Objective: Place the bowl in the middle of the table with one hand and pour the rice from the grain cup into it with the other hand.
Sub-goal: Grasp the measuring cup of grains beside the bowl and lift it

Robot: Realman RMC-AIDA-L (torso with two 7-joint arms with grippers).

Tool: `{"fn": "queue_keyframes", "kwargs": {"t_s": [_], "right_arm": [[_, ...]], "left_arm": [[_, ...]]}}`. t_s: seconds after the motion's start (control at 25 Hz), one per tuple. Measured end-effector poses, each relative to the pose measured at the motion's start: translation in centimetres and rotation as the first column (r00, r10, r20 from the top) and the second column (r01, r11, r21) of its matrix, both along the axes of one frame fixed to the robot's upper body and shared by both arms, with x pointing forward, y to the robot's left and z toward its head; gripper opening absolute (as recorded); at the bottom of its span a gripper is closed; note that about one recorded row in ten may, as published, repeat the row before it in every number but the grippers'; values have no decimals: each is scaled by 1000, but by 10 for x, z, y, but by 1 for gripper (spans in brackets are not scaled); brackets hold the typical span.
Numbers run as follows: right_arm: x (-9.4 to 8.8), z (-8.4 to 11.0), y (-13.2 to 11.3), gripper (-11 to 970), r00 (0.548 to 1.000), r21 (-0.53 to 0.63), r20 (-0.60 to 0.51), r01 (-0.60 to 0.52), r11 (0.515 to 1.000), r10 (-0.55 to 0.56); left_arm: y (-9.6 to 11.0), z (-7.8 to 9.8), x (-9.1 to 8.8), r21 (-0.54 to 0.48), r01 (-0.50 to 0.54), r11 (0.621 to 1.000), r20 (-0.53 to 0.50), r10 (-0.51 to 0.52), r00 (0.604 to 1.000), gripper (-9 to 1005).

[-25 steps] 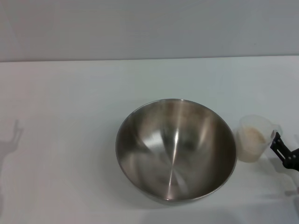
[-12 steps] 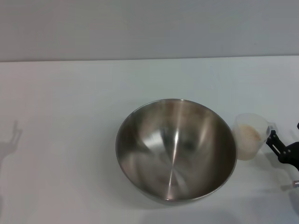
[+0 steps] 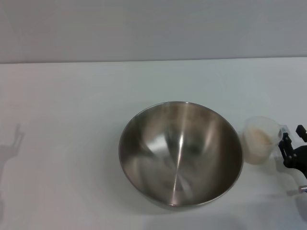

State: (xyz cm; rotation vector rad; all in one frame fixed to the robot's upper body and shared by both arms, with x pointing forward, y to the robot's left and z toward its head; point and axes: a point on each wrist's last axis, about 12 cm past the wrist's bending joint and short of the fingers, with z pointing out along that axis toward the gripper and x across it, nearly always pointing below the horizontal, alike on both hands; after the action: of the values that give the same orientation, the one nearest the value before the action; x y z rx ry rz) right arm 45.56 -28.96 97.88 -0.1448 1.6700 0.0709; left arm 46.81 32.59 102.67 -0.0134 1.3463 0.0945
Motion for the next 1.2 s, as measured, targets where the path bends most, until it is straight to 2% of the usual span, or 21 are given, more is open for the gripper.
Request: {"fn": "queue_keyframes", "kwargs": {"t_s": [0.12,0.6,0.68,0.8,0.88,0.92,1.0,1.12,1.2], "right_arm": [[0,0,0,351,1000,-2,-2,-2,1000,2],[-3,-1,-2,166,1000,0,-3,11,1000,-11],[-4,-1,-2,104,1000,1,2,12,1000,-12],[-8,4,-4,10,999,9,47,17,1000,-18],[-13,9,-5,10,995,18,96,21,1000,-23],[-20,15,-7,10,986,28,163,27,999,-31],[-23,18,-8,10,981,32,191,29,999,-34],[-32,33,-11,10,947,42,318,24,999,-36],[-32,36,-12,10,937,41,348,18,999,-32]], "left_arm": [[0,-1,1,1,0,1000,-8,0,1000,842],[0,-3,1,3,3,1000,-26,-3,1000,842],[0,-3,1,3,4,1000,-28,-4,1000,842],[0,-4,1,3,4,1000,-33,-4,999,842],[0,-4,1,3,5,1000,-34,-4,999,842],[0,-4,1,3,5,1000,-34,-5,999,842],[0,-4,1,3,5,1000,-35,-5,999,842],[0,-6,0,5,2,1000,-47,-2,999,842],[0,-7,0,4,2,1000,-52,-2,999,842]]}}
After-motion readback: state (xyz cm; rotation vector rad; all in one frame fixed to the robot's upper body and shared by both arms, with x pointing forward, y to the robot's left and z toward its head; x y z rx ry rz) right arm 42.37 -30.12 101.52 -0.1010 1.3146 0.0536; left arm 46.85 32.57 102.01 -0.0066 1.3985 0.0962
